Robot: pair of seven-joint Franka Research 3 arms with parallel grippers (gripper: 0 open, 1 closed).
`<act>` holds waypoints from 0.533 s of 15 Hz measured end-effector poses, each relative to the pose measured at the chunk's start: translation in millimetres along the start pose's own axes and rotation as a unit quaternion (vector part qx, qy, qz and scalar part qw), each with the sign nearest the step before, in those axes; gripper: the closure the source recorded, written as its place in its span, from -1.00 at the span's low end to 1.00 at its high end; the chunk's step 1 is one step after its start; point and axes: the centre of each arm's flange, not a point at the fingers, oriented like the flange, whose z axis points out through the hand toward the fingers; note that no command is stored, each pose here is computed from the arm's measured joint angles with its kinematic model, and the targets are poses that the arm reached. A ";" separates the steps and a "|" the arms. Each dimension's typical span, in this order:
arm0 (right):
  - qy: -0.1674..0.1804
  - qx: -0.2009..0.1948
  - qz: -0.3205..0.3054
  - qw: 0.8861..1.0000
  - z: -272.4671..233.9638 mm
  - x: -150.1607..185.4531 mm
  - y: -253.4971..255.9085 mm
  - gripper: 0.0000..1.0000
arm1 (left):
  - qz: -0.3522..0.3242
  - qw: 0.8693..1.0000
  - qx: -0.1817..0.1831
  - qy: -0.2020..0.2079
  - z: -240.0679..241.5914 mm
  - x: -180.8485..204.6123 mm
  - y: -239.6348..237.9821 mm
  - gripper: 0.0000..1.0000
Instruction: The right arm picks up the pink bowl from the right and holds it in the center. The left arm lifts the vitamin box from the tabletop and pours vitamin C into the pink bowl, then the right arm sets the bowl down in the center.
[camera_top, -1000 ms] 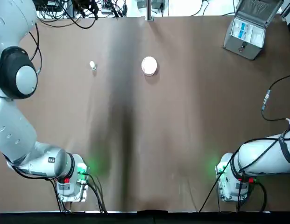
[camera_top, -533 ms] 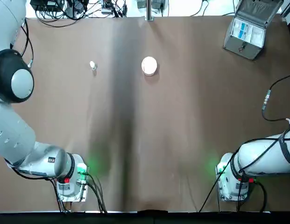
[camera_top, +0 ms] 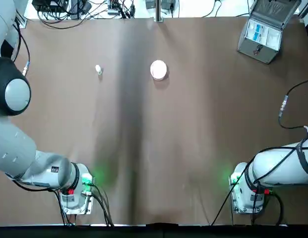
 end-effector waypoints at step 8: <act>-0.001 0.000 0.000 1.000 0.2 -0.2 -0.1 -0.97 | -0.094 0.995 0.002 -0.013 -14.9 -17.0 -40.7 -1.00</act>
